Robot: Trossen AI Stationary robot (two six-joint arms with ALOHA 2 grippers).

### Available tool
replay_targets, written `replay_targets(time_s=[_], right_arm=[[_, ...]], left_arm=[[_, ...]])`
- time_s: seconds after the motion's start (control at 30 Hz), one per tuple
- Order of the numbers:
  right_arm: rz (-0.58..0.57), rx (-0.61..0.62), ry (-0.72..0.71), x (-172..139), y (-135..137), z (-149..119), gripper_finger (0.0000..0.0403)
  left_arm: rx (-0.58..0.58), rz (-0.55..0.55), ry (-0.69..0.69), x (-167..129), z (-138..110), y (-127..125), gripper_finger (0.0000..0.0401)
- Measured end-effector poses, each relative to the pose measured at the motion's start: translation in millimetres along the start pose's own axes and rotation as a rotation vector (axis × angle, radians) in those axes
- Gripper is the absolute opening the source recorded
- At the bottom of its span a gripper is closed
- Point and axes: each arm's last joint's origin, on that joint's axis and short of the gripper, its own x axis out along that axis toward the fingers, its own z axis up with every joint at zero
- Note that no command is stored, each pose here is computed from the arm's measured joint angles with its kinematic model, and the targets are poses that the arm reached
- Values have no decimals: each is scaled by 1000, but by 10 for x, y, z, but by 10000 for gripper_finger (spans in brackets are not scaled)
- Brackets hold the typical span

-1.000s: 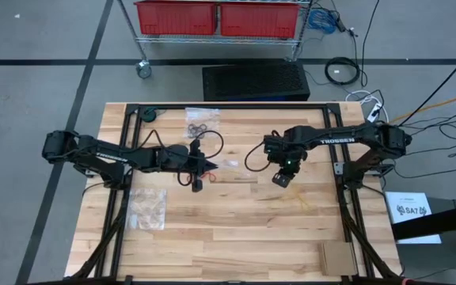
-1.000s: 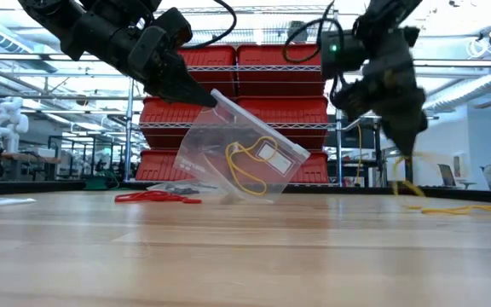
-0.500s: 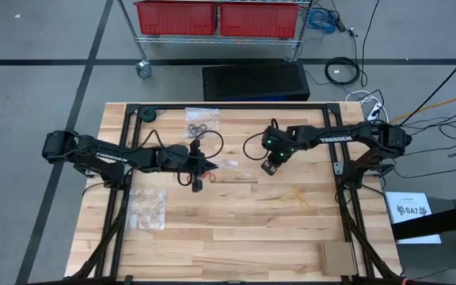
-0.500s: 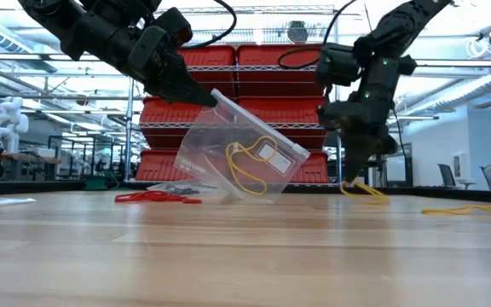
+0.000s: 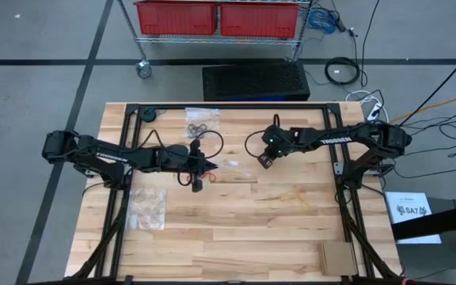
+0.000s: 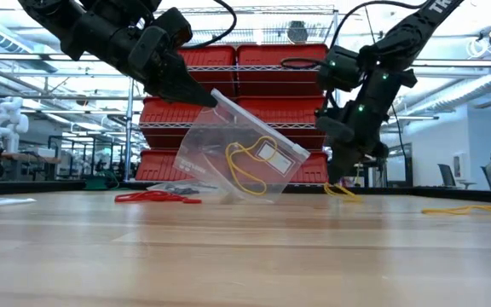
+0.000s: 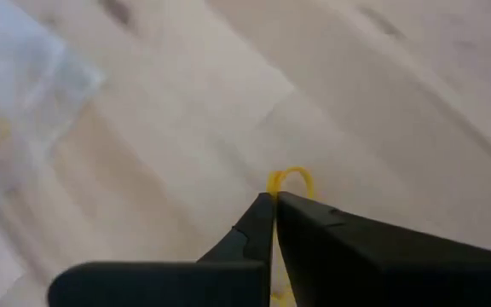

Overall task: Sort rubber bands
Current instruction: Put the yellow rubber band into the bottom right transparent zip bag

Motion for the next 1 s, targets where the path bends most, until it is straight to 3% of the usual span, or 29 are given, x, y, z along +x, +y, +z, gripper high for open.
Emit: replay_targets(time_s=[0.27, 0.73, 1.0], right_arm=[[-38, 0, -24, 5, -77, 43, 42], [-33, -16, -35, 4, -71, 55, 195], [-129, 26, 49, -2, -131, -43, 257]], left_arm=[[0, 0, 1, 0, -1, -1, 2], [0, 0, 1, 0, -1, -1, 2], [0, -1, 2, 0, -2, -1, 2]])
